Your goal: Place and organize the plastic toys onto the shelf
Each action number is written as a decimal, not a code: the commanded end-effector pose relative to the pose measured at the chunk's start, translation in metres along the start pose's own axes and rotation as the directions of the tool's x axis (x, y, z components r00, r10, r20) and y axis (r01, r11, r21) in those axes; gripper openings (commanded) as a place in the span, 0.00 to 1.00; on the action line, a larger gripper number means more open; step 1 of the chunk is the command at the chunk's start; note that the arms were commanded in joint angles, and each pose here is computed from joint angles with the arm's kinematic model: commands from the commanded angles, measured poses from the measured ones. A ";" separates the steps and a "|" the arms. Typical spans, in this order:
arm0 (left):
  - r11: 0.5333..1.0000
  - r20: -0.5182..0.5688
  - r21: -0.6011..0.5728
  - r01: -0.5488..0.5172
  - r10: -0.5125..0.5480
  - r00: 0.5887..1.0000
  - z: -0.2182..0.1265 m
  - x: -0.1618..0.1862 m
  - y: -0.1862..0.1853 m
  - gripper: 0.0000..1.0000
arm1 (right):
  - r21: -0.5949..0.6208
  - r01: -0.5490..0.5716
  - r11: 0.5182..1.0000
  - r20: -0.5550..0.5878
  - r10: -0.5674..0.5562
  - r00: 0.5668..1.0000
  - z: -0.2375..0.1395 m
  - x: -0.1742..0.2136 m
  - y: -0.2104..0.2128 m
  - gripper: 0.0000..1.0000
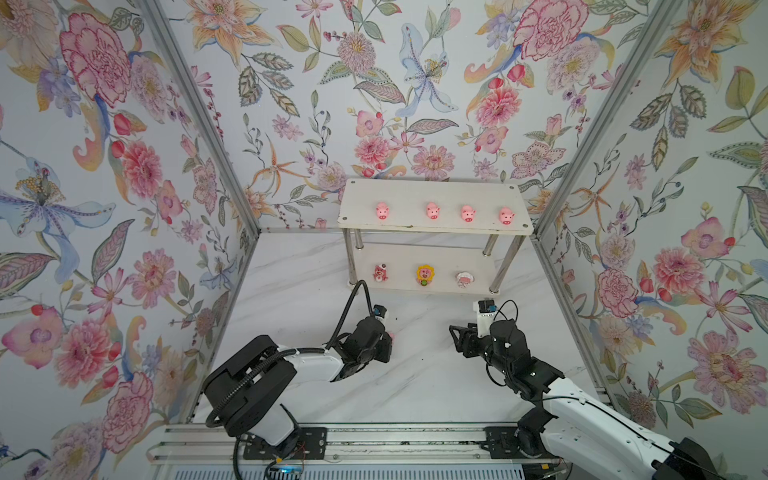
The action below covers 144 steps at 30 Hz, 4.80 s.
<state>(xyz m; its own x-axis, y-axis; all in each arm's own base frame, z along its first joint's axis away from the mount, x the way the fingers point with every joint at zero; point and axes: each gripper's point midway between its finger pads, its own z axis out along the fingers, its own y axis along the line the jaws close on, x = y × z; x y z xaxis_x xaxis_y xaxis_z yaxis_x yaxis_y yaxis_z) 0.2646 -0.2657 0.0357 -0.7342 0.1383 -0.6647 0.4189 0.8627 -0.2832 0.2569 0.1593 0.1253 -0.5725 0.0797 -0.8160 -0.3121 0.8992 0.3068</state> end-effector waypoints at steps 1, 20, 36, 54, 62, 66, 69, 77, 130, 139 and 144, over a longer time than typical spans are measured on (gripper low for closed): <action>0.998 -0.002 -0.016 -0.059 0.059 0.998 -0.008 -0.015 0.001 0.15 | 0.000 0.016 1.000 0.013 -0.016 1.000 0.000 0.000 -0.002 0.66; 0.913 0.363 -0.384 -0.135 0.284 0.887 -0.217 -0.234 0.016 0.21 | -0.016 0.013 1.000 -0.037 -0.014 0.999 0.012 0.015 -0.003 0.65; 0.940 0.443 -0.319 -0.121 0.261 0.858 -0.210 -0.362 0.028 0.25 | -0.015 0.015 1.000 -0.047 -0.015 0.999 0.013 0.020 -0.006 0.65; 0.940 0.374 -0.334 -0.070 0.200 0.906 -0.166 -0.357 0.059 0.46 | -0.023 0.009 1.000 -0.057 -0.011 0.998 0.014 0.023 -0.005 0.65; 0.938 0.367 -0.336 -0.084 0.212 0.906 -0.159 -0.365 0.060 0.49 | -0.020 0.007 1.000 -0.060 -0.008 0.998 0.015 0.024 -0.006 0.65; 0.937 0.362 -0.339 -0.087 0.215 0.907 -0.156 -0.369 0.060 0.51 | -0.020 0.007 1.000 -0.060 -0.008 0.998 0.015 0.024 -0.006 0.65; 0.936 0.365 -0.341 -0.086 0.217 0.905 -0.157 -0.372 0.060 0.54 | -0.019 0.007 1.000 -0.060 -0.008 0.998 0.015 0.024 -0.007 0.65; 0.923 0.380 -0.375 -0.082 0.234 0.895 -0.176 -0.383 0.060 0.57 | -0.018 0.005 1.000 -0.063 -0.006 0.998 0.016 0.025 -0.007 0.65; 0.912 0.310 -0.372 -0.172 0.297 0.903 -0.168 -0.385 -0.013 0.57 | -0.033 -0.005 0.999 -0.053 0.003 0.999 0.010 0.021 -0.004 0.67; 0.923 0.349 -0.361 -0.135 0.268 0.898 -0.170 -0.371 -0.005 0.57 | -0.036 -0.007 0.999 -0.053 0.005 0.999 0.010 0.021 -0.004 0.67; 0.938 0.352 -0.317 -0.139 0.253 0.901 -0.159 -0.370 -0.011 0.54 | -0.038 -0.008 0.999 -0.058 0.005 0.998 0.011 0.022 -0.003 0.67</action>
<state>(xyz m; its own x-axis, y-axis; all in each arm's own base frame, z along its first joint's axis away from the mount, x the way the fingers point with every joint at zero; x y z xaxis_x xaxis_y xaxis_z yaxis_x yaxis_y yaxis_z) 0.4464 -0.2476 0.3795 -0.4004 0.2222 -0.8890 0.3199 0.9430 0.0916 0.2559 0.1646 0.1066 -0.6043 0.0580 -0.7947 -0.3435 0.8809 0.3256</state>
